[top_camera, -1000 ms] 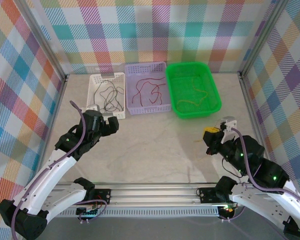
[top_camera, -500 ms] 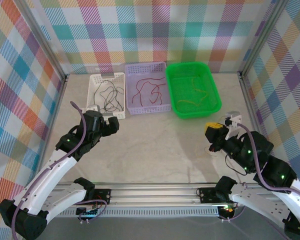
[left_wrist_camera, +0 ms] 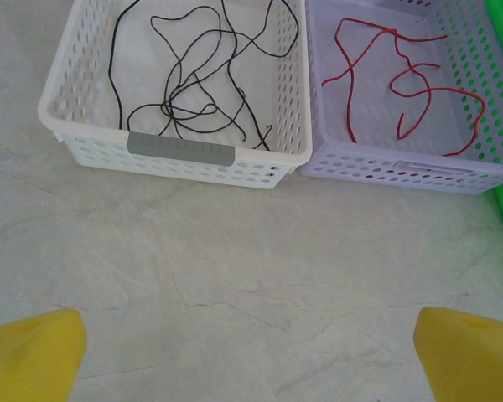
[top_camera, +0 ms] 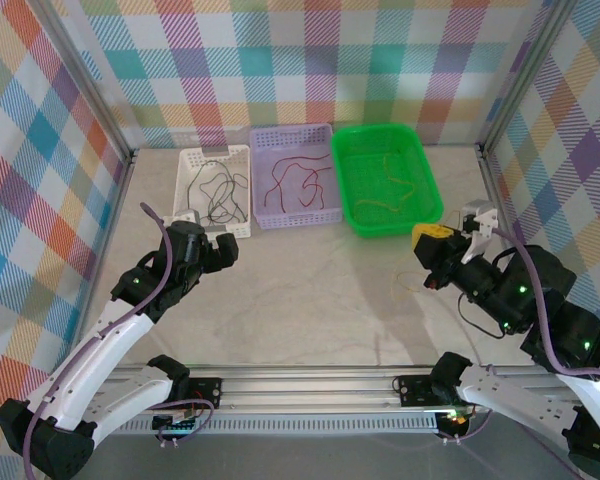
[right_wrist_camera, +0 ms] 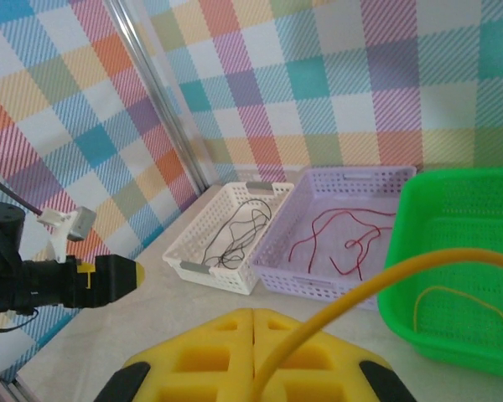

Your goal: Untangle the cables

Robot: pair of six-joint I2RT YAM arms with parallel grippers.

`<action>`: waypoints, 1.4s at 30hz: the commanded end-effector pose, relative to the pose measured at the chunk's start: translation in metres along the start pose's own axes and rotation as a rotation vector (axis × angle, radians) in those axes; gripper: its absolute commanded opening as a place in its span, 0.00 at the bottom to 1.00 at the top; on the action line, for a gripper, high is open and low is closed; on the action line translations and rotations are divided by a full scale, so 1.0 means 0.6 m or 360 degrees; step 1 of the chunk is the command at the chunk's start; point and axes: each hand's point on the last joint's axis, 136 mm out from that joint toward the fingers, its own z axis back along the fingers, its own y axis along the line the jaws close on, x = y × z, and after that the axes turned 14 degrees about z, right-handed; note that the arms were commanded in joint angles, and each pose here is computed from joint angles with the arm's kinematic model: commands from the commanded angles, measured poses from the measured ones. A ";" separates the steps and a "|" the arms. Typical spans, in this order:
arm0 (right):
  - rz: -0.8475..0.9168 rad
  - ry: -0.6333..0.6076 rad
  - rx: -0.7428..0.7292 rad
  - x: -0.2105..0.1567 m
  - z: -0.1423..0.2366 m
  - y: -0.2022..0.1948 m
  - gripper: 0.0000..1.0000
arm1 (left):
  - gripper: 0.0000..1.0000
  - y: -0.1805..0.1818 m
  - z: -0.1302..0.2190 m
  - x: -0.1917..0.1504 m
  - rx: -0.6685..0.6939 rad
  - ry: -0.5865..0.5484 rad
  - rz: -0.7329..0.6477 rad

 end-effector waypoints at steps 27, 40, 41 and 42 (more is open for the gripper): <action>0.0483 -0.0118 0.0043 0.241 -0.109 0.049 0.00 | 1.00 0.004 0.003 0.006 0.0005 -0.0061 0.0010; 0.0164 0.0133 0.0065 0.214 -0.272 -0.078 0.00 | 1.00 0.003 0.001 0.004 0.0007 -0.0057 0.0000; 0.0117 0.0147 0.0063 0.209 -0.284 -0.094 0.00 | 1.00 0.003 0.001 0.003 0.0007 -0.0056 -0.0001; 0.0077 0.0151 0.0062 0.206 -0.294 -0.107 0.00 | 1.00 0.003 0.002 0.004 0.0008 -0.0060 0.0000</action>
